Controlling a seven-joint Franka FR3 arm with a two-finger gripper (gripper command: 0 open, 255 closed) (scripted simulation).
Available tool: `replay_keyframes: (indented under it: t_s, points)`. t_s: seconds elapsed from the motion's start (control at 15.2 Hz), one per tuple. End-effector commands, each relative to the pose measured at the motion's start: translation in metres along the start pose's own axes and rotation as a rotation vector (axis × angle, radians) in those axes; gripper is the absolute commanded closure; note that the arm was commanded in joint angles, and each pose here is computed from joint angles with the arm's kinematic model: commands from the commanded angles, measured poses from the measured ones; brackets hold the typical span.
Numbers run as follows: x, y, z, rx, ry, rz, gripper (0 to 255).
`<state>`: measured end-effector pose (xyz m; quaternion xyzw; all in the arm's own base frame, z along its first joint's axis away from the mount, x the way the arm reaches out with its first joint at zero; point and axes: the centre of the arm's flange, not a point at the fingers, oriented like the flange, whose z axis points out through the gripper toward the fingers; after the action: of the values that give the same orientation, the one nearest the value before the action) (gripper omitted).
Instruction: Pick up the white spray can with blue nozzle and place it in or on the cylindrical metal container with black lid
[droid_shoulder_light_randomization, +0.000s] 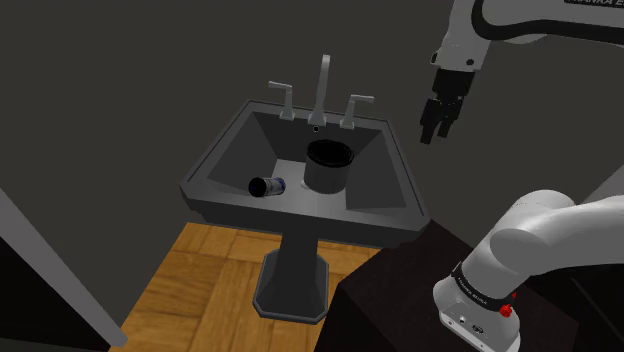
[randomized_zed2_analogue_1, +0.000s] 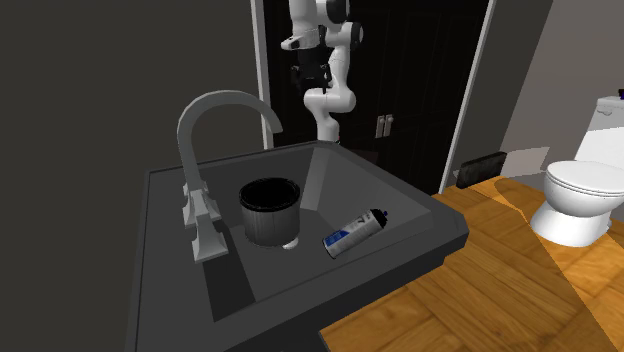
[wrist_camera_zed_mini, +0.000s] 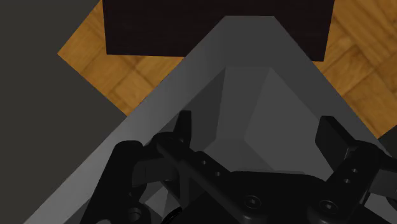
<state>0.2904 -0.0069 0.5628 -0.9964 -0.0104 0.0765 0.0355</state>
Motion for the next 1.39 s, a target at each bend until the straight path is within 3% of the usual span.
replay_keyframes:
  t_s: [0.0,1.32]
  points:
    - [0.0,0.0,0.0,0.0,0.0,0.0,0]
    - [0.221,-0.111,0.107,0.148,-0.18,0.41,0]
